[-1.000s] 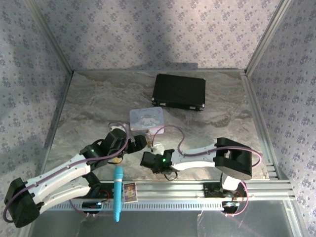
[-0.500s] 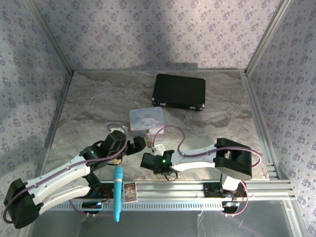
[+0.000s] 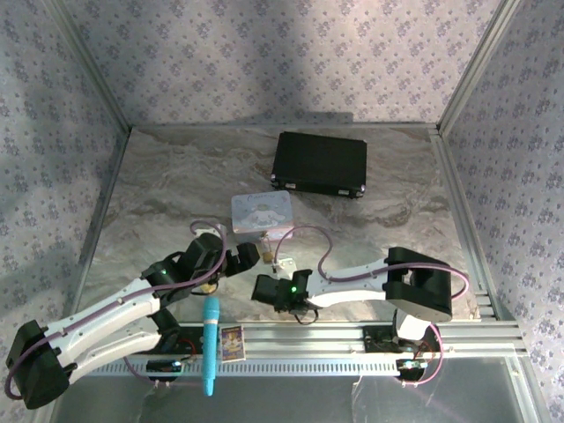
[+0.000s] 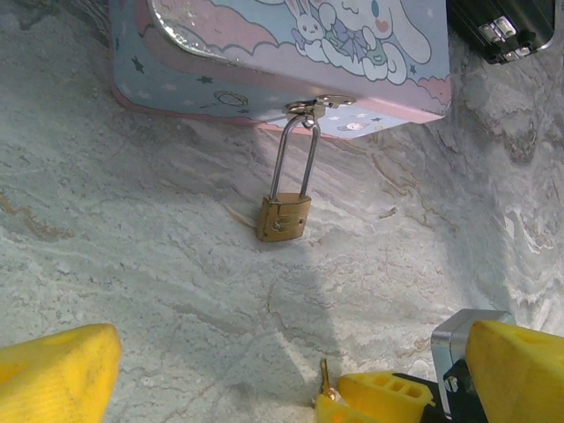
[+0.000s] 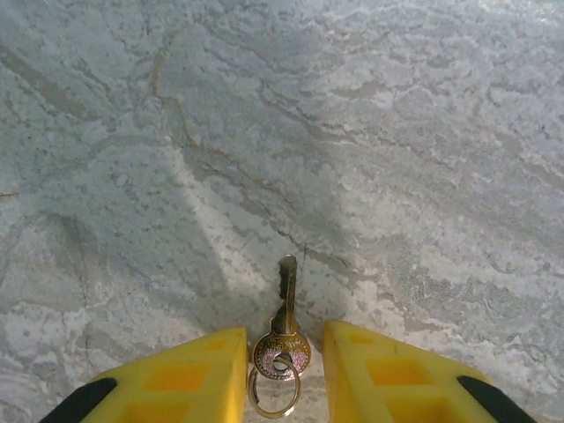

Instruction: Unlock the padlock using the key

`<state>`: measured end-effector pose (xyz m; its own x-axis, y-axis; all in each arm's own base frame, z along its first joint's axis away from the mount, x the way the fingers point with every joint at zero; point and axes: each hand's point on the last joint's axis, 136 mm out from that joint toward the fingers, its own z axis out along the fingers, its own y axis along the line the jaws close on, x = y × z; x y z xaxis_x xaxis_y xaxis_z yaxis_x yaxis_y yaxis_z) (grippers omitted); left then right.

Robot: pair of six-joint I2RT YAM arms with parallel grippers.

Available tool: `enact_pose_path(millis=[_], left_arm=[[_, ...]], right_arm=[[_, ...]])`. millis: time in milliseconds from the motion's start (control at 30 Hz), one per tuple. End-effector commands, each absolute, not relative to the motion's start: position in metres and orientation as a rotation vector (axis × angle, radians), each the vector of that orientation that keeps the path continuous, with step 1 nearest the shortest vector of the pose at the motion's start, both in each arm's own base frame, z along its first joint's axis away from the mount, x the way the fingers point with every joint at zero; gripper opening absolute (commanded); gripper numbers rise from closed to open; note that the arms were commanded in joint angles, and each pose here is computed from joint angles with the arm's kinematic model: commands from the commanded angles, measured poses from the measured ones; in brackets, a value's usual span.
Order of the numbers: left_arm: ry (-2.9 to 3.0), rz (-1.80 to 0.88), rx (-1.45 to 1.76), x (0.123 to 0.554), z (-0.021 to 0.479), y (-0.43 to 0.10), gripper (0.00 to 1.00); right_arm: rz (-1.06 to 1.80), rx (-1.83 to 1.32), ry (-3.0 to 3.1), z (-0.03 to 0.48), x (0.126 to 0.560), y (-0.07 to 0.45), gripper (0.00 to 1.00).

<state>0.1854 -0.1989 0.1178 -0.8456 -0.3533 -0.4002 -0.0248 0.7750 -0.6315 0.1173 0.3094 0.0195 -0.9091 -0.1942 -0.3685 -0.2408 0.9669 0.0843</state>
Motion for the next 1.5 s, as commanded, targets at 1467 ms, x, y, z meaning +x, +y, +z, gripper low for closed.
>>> enact_pose_path(millis=[1467], left_arm=[[2.429,-0.882,-0.316,0.194,0.114,-0.207,1.00]], right_arm=[[0.163,-0.271,2.807,0.040,0.114,0.273,0.32]])
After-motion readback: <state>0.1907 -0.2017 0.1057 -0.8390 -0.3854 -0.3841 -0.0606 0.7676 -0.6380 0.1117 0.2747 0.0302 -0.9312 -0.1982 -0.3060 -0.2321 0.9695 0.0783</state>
